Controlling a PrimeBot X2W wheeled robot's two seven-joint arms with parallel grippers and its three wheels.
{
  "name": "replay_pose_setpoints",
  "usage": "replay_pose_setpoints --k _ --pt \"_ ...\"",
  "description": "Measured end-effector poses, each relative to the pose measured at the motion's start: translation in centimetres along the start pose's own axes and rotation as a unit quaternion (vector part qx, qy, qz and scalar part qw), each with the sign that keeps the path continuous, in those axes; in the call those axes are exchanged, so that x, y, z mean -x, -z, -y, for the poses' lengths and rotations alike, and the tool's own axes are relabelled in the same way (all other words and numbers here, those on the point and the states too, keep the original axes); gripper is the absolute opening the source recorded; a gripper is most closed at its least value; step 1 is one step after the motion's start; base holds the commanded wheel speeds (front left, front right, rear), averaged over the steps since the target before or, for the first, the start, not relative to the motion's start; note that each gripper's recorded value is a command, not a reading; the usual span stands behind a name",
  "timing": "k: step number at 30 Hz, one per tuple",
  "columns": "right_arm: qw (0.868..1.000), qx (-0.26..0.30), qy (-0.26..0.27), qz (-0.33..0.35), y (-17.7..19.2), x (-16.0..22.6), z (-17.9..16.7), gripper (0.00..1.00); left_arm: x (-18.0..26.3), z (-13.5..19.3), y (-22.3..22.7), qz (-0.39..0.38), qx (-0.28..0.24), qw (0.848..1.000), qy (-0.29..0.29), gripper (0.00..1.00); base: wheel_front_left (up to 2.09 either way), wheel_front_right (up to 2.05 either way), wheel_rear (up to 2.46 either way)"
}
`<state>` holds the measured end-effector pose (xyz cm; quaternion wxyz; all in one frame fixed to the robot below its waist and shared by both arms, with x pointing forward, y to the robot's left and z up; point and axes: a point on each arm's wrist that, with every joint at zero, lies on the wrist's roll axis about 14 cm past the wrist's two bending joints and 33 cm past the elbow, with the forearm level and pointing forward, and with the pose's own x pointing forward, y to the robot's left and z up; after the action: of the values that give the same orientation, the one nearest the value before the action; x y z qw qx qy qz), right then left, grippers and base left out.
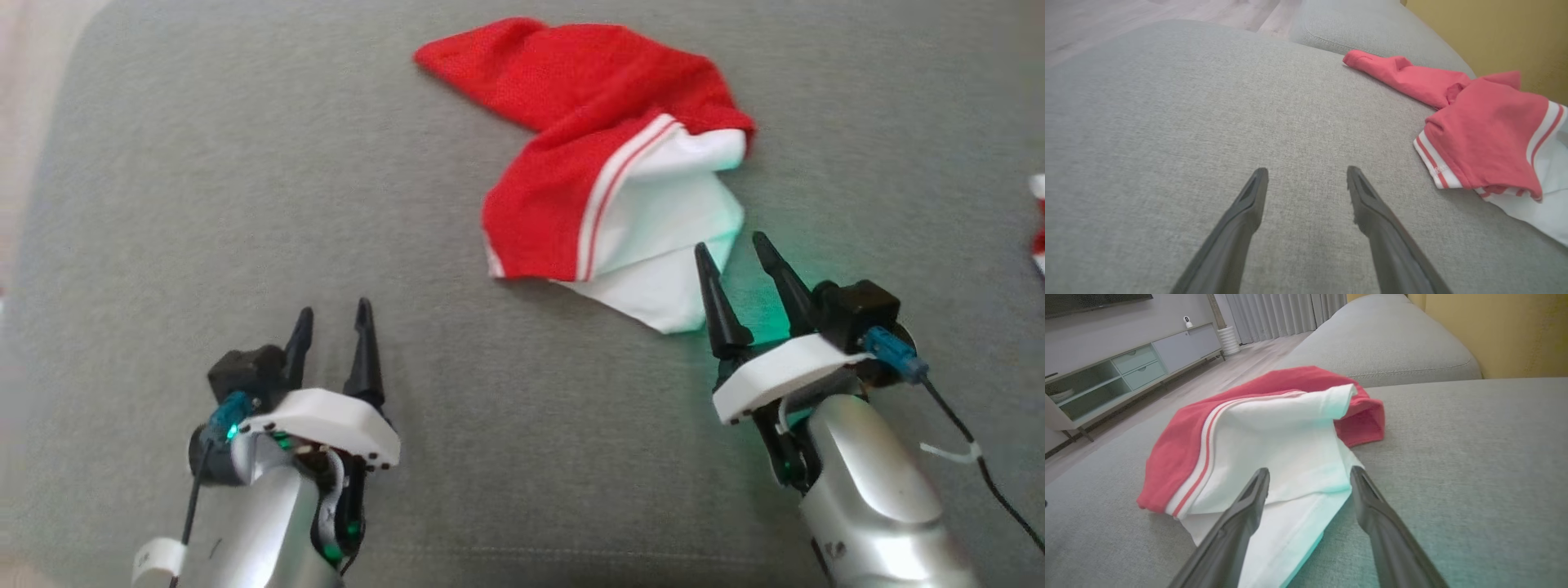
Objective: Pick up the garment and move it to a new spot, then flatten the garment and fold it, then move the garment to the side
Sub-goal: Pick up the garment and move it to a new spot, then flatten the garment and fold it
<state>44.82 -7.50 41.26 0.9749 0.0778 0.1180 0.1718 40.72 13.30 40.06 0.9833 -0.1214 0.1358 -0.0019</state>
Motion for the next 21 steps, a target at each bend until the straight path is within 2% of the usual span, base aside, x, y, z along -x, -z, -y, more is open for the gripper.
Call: replay_pose_setpoints --k 11,21 --pt "0.999 -0.010 0.007 -0.033 2.0 -2.8 0.5 1.00 0.9 -2.6 -0.1 0.003 0.001 0.999 -0.041 1.00 0.00 0.00 0.00" --pt "0.999 -0.008 0.014 -0.047 2.9 -2.7 1.0 1.00 0.7 -2.2 0.3 -0.003 0.002 0.999 -0.035 1.00 0.00 0.00 0.00"
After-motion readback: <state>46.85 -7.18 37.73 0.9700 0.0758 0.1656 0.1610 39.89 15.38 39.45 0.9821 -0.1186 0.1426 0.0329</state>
